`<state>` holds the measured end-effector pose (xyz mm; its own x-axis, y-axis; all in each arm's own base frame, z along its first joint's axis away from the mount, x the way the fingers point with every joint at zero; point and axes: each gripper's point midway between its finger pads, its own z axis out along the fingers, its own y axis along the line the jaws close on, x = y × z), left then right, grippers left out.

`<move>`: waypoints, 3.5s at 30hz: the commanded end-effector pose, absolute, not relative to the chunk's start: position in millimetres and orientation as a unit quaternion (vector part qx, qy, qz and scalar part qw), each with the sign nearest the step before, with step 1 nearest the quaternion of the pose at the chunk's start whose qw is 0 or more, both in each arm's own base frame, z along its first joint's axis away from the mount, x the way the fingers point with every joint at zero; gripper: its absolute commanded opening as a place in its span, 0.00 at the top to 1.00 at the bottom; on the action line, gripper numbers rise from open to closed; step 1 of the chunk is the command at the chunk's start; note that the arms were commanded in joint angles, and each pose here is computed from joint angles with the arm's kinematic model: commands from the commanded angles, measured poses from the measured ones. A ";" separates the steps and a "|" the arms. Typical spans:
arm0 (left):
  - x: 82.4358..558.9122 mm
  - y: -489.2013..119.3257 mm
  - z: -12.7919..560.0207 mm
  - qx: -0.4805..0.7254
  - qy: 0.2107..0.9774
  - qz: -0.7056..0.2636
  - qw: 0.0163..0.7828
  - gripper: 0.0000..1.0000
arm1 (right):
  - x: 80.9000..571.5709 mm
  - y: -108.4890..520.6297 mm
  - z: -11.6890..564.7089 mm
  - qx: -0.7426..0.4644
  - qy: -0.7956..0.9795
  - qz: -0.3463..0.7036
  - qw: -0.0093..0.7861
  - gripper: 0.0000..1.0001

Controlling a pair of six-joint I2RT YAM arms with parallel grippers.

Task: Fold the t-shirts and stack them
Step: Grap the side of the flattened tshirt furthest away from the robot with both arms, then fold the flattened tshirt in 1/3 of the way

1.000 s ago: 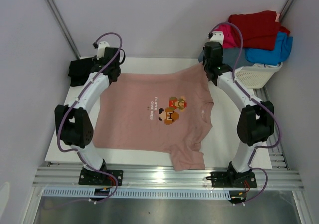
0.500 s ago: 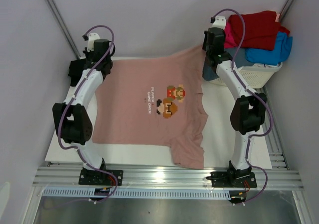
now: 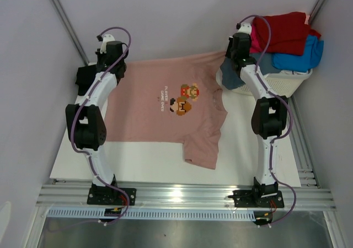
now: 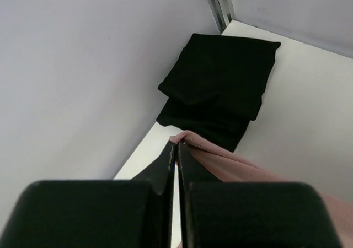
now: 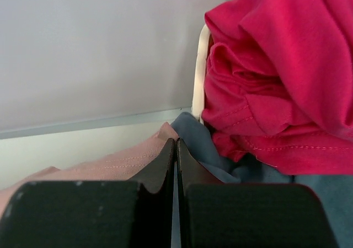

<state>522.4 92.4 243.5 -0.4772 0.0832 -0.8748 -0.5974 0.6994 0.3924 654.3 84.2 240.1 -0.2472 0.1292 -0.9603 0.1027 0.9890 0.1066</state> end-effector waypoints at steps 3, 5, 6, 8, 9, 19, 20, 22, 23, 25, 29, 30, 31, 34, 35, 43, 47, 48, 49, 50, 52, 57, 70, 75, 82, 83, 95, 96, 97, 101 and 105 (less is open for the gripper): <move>506.6 111.3 265.6 -0.194 0.763 0.371 0.492 1.00 | 654.1 79.8 262.1 0.079 0.775 0.026 0.626 1.00; 501.6 108.2 271.9 -0.196 0.759 0.365 0.502 1.00 | 646.5 81.5 246.2 0.072 0.786 0.020 0.614 1.00; 498.7 108.1 272.9 -0.199 0.757 0.365 0.504 1.00 | 642.1 85.3 256.8 0.065 0.779 0.021 0.623 1.00; 487.5 107.8 265.4 -0.200 0.760 0.364 0.500 1.00 | 634.2 89.0 249.1 0.057 0.783 0.020 0.619 1.00; 482.9 107.3 259.2 -0.199 0.763 0.364 0.496 0.99 | 628.9 91.2 257.2 0.053 0.780 0.022 0.623 1.00; 435.6 98.7 244.1 -0.219 0.775 0.334 0.489 1.00 | 572.9 121.3 258.5 0.011 0.784 0.028 0.620 1.00; 433.3 96.8 244.7 -0.219 0.777 0.330 0.490 1.00 | 565.6 125.4 266.7 0.011 0.781 0.033 0.623 1.00; 423.9 90.0 241.3 -0.216 0.782 0.326 0.486 1.00 | 553.2 127.2 255.8 0.012 0.790 0.033 0.613 1.00; 421.4 87.6 242.0 -0.218 0.782 0.323 0.487 1.00 | 544.6 131.1 266.7 0.014 0.783 0.040 0.621 1.00; 411.6 81.1 227.9 -0.216 0.792 0.314 0.477 1.00 | 533.0 132.4 264.8 0.014 0.782 0.038 0.622 1.00; 394.6 69.4 212.4 -0.227 0.807 0.275 0.470 1.00 | 505.3 127.7 242.3 0.016 0.798 0.026 0.602 1.00; 389.9 68.8 206.7 -0.229 0.811 0.274 0.463 1.00 | 502.0 127.6 237.1 0.017 0.801 0.025 0.598 1.00; 384.3 63.3 198.0 -0.234 0.820 0.261 0.453 1.00 | 499.3 124.1 231.6 0.021 0.804 0.019 0.594 1.00; 374.5 55.9 191.5 -0.233 0.823 0.259 0.448 1.00 | 489.1 120.3 211.2 0.027 0.816 0.011 0.577 1.00; 369.8 56.0 188.2 -0.233 0.825 0.261 0.444 1.00 | 485.5 118.6 202.9 0.027 0.821 0.008 0.571 1.00; 349.0 67.9 176.8 -0.242 0.820 0.291 0.429 1.00 | 464.5 112.6 161.9 0.032 0.839 -0.016 0.543 1.00; 344.3 66.7 162.6 -0.247 0.828 0.283 0.416 1.00 | 458.3 109.1 145.7 0.043 0.845 -0.019 0.533 1.00; 342.2 66.3 157.7 -0.248 0.832 0.281 0.409 1.00 | 457.3 110.1 143.8 0.045 0.847 -0.017 0.530 1.00; 341.5 66.8 155.4 -0.249 0.833 0.282 0.406 0.99 | 455.0 110.7 139.8 0.045 0.850 -0.017 0.525 1.00; 340.5 66.9 152.9 -0.251 0.834 0.282 0.403 0.99 | 453.3 113.5 137.2 0.047 0.851 -0.015 0.523 1.00; 338.0 66.7 148.7 -0.259 0.836 0.277 0.396 0.99 | 449.5 114.9 129.7 0.047 0.853 -0.018 0.520 1.00; 330.5 69.1 135.5 -0.290 0.839 0.259 0.380 0.99 | 443.7 120.0 114.7 0.053 0.860 -0.021 0.507 1.00; 316.3 69.0 103.5 -0.337 0.848 0.223 0.344 0.99 | 435.2 125.4 91.8 0.054 0.870 -0.018 0.490 1.00; 324.3 67.8 105.6 -0.334 0.850 0.222 0.342 0.99 | 434.1 125.4 89.5 0.052 0.871 -0.018 0.488 1.00; 372.7 64.6 157.8 -0.303 0.825 0.187 0.439 1.00 | 433.9 130.3 97.5 0.052 0.869 -0.006 0.491 1.00; 381.0 62.8 162.9 -0.295 0.824 0.181 0.450 0.99 | 433.7 131.9 101.0 0.051 0.868 -0.002 0.493 1.00; 481.1 76.2 256.1 -0.214 0.769 0.174 0.577 1.00 | 417.7 139.4 100.2 0.021 0.869 -0.015 0.494 1.00; 478.0 81.2 238.7 -0.231 0.780 0.163 0.558 0.99 | 415.9 137.7 97.4 0.021 0.870 -0.017 0.492 1.00; 470.5 95.7 216.6 -0.262 0.787 0.150 0.537 1.00 | 415.8 138.6 97.2 0.020 0.870 -0.016 0.493 1.00; 441.3 105.3 161.2 -0.280 0.826 0.175 0.457 1.00 | 416.9 138.9 94.0 0.020 0.870 -0.017 0.492 1.00; 410.6 108.2 121.9 -0.291 0.849 0.201 0.393 1.00 | 422.0 142.1 95.1 0.026 0.868 -0.010 0.495 1.00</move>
<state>428.9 109.4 136.7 -0.4965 -0.2943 -0.8166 -0.6181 0.7804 0.0946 409.5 141.6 75.0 -0.5722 -0.0040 -0.8201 0.0238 0.9995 -0.0215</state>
